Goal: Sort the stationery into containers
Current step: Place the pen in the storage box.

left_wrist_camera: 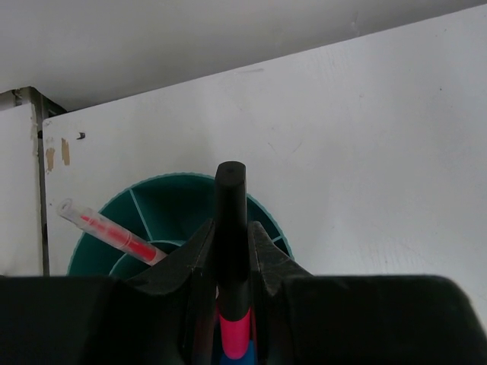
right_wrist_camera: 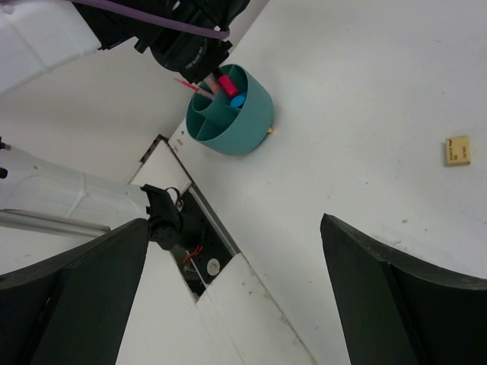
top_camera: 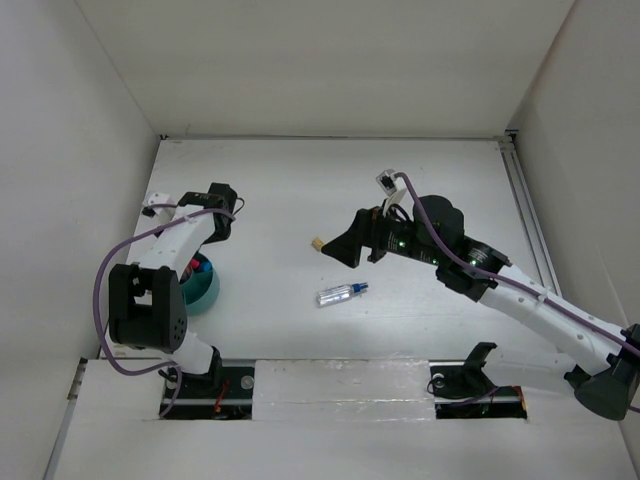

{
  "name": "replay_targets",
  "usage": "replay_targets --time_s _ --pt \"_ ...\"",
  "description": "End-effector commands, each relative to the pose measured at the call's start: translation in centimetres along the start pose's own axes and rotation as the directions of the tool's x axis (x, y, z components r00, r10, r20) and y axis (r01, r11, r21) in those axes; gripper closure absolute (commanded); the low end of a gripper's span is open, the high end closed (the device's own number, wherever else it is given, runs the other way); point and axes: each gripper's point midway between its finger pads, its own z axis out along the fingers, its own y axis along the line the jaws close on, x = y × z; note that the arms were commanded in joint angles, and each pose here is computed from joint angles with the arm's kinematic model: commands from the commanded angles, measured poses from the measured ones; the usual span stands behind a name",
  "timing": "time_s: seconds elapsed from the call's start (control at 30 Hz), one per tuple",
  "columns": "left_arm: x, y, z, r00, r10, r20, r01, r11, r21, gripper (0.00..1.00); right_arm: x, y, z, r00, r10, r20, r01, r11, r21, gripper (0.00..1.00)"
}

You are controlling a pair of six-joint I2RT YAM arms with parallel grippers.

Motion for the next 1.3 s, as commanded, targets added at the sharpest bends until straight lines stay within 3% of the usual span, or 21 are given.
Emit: replay_targets --time_s 0.0,0.3,0.4,0.7,1.27 --pt "-3.5 0.6 -0.4 0.973 -0.167 0.159 0.17 0.986 -0.001 1.0 -1.4 1.7 -0.5 0.998 -0.039 0.058 0.042 0.997 -0.057 0.0" --pt "-3.7 -0.3 -1.0 0.974 -0.151 0.168 0.15 0.988 0.018 1.0 -1.3 1.4 -0.2 0.998 -0.046 0.051 0.049 0.997 -0.052 0.0" --pt "-3.7 -0.3 -1.0 0.974 -0.151 0.168 0.15 0.988 0.018 0.94 -1.3 1.4 -0.2 0.998 -0.046 0.051 0.049 0.997 -0.052 0.0" --pt "-3.6 -0.9 -0.8 0.976 -0.139 0.168 0.139 0.99 0.012 1.0 -1.3 1.4 -0.2 0.998 -0.046 0.051 0.049 0.997 -0.052 0.0" --pt "-3.2 -1.8 -1.9 0.977 -0.123 0.177 0.115 0.992 0.051 0.97 -1.4 1.6 -0.5 0.997 -0.048 0.059 0.051 0.997 -0.056 0.0"
